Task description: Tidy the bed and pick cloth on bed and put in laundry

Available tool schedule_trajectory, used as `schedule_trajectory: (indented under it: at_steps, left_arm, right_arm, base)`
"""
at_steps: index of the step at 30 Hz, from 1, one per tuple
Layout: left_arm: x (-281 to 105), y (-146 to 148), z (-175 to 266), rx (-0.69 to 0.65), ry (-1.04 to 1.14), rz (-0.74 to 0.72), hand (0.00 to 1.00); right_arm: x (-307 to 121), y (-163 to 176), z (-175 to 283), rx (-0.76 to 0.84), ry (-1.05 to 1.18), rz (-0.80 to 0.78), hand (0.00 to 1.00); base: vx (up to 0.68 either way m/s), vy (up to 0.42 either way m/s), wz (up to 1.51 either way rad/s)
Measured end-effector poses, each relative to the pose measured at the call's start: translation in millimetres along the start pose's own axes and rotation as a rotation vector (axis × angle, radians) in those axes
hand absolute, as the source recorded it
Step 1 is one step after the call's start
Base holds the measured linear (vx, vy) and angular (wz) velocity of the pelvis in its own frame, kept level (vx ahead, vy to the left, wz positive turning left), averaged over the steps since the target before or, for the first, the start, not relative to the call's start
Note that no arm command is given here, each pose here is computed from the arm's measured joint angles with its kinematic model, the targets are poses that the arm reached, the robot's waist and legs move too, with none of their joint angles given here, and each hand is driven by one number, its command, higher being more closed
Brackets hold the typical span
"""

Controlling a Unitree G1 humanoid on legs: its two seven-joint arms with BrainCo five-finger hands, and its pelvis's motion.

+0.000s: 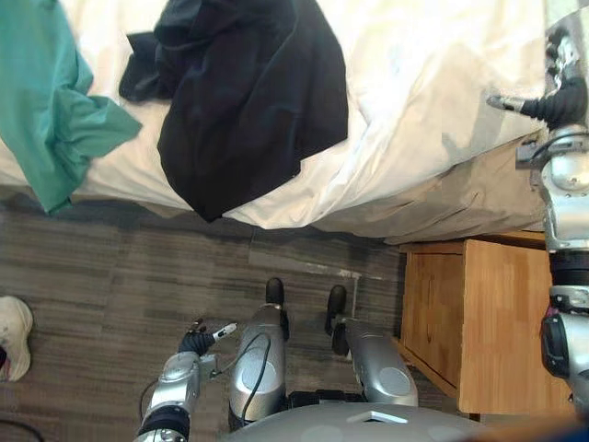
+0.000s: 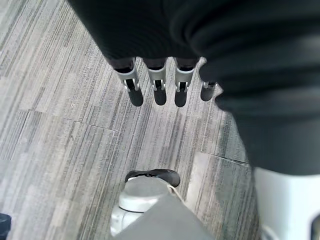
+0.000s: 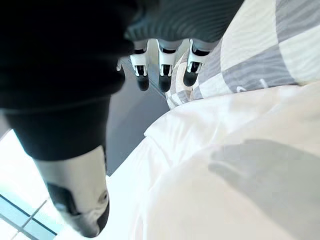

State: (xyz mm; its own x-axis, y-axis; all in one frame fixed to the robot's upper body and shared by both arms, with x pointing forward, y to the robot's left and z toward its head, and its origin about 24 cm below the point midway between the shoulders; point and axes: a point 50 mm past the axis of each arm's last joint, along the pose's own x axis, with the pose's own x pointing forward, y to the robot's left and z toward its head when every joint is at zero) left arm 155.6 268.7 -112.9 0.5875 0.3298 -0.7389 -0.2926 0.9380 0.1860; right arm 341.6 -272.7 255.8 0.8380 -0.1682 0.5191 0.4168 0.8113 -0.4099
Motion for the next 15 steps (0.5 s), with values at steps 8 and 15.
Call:
schedule_trajectory:
  at_steps: [8,15]
  left_arm:
    - [8.0,-34.5,59.7,-0.061,-0.163,-0.082,0.0]
    - [5.8,-55.8,74.3,-0.132,-0.201,-0.134,0.0]
  right_arm:
    - [10.3,7.4,16.9,-0.002,-0.018,0.027,0.0]
    - [9.9,8.7,23.9,0.003,-0.005,0.035,1.0]
  base:
    - [-0.07,0.018,0.18]
    - [-0.06,-0.022,0.14]
